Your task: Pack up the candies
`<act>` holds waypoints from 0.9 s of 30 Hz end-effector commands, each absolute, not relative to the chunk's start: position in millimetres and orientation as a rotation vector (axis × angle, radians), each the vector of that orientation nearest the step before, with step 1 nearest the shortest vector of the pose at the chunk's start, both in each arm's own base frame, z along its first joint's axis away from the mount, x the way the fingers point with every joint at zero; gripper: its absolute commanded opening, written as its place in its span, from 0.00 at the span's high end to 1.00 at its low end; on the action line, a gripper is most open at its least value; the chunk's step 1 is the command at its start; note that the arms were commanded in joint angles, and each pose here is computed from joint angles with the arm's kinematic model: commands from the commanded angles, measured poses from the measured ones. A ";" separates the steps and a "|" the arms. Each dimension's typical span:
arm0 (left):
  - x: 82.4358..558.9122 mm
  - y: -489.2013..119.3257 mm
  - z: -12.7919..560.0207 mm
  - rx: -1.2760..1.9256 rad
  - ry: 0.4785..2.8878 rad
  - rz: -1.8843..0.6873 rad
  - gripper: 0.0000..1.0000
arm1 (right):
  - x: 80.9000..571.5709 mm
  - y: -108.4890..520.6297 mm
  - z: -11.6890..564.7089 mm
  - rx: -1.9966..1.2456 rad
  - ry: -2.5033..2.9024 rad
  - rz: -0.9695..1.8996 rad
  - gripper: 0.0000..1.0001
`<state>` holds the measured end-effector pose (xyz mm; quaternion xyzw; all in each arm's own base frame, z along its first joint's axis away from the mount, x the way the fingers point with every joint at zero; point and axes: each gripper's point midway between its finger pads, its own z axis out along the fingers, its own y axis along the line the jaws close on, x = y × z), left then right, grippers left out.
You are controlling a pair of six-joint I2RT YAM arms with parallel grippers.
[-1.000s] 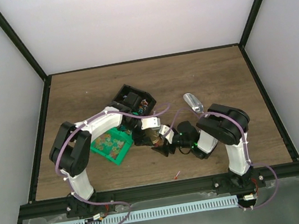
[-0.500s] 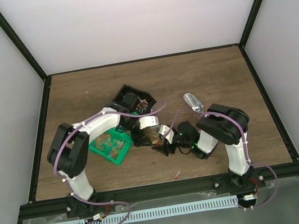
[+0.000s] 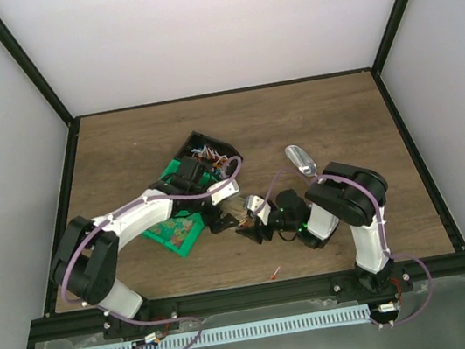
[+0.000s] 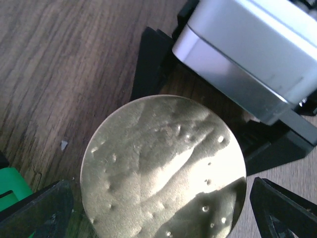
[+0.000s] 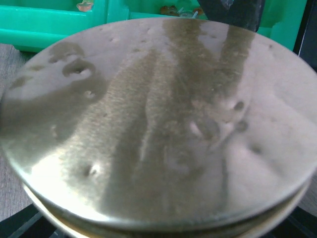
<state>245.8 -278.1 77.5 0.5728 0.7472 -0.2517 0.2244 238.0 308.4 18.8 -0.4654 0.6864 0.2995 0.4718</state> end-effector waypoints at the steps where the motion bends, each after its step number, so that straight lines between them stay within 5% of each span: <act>1: 256.6 -290.0 90.7 1.414 2.050 -0.692 0.00 | 234.7 300.9 4.6 -1.134 1.757 0.709 0.23; 21: 251.7 -297.2 67.0 1.426 2.114 -0.710 0.03 | 236.6 301.0 1.5 -1.135 1.771 0.701 0.25; 27: 249.3 -296.9 63.9 1.471 2.098 -0.693 0.11 | 235.7 301.1 1.5 -1.137 1.771 0.705 0.27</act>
